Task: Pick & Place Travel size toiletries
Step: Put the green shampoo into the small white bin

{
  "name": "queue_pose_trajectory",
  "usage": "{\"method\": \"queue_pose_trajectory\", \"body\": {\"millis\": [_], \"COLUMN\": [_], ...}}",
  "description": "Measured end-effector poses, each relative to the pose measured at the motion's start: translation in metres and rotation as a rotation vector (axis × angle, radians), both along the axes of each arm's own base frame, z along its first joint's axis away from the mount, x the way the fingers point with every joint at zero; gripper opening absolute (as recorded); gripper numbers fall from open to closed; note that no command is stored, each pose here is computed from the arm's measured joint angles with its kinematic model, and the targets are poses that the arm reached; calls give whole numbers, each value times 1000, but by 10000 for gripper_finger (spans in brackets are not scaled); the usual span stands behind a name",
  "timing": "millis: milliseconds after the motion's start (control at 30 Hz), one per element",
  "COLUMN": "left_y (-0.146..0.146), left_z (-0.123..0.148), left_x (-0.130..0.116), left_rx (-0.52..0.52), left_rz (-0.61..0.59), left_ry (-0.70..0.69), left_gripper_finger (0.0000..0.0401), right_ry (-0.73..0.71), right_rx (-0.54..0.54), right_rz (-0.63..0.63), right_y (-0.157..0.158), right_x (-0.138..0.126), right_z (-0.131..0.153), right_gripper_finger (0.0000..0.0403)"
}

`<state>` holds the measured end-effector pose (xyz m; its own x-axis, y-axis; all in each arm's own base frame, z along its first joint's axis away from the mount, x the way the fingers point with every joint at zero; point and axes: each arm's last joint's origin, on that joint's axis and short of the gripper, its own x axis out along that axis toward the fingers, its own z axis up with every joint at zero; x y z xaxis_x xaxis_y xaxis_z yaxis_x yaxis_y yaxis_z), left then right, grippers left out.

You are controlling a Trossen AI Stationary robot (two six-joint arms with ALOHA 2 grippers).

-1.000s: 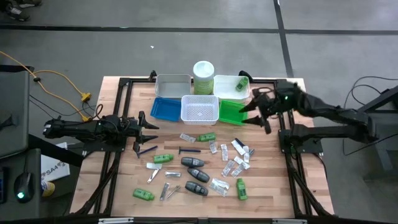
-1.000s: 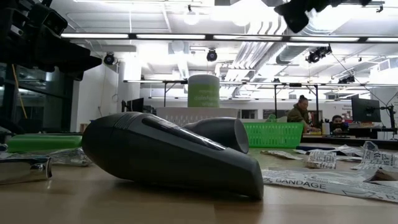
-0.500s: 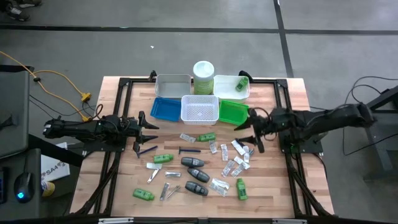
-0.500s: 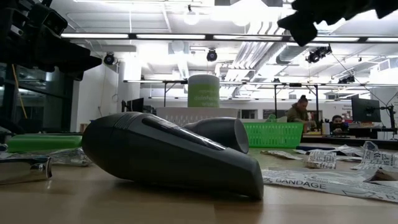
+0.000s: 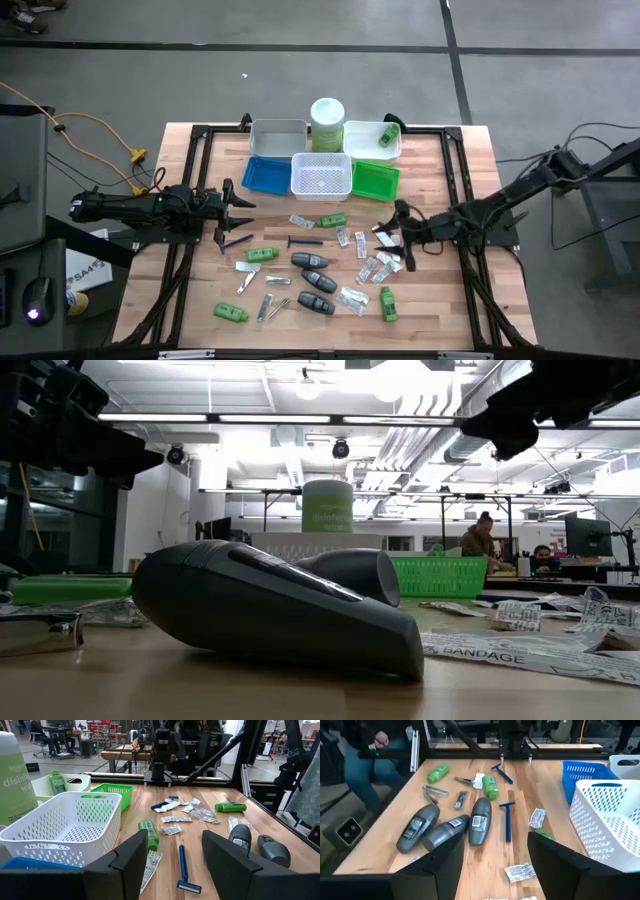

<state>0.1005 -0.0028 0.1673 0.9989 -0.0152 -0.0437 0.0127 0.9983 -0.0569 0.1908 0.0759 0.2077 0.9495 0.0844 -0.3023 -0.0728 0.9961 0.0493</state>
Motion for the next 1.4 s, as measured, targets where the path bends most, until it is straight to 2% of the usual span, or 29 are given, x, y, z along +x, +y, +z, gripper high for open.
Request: {"method": "queue_pose_trajectory", "body": {"millis": [300, 500, 733, 833, 933, 1100, 1267, 1400], "left_y": [0, 0, 0, 0, 0, 0, 0, 0], "left_z": [0, 0, 0, 0, 0, 0, 0, 0], "left_x": [0, 0, 0, 0, 0, 0, 0, 0], "left_rx": [0, 0, 0, 0, 0, 0, 0, 0], "left_rz": [0, 0, 0, 0, 0, 0, 0, 0], "left_ry": [0, 0, 0, 0, 0, 0, 0, 0], "left_gripper_finger": [188, 188, 188, 188, 188, 188, 188, 188], "right_ry": [35, 60, 131, 184, 229, 306, 465, 575], "right_rx": [161, 107, 38, 56, 126, 356, 543, 652], "right_rz": [-29, 28, 46, 60, 57, 42, 49, 46], "right_y": [14, 32, 58, 71, 83, 96, 103, 105], "right_x": [20, 26, 37, 39, 37, 27, 18, 14], "right_z": [-1, 8, 17, 14, 12, 11, 6, 3], "right_gripper_finger": [213, 207, 179, 167, 157, 143, 137, 136]}}
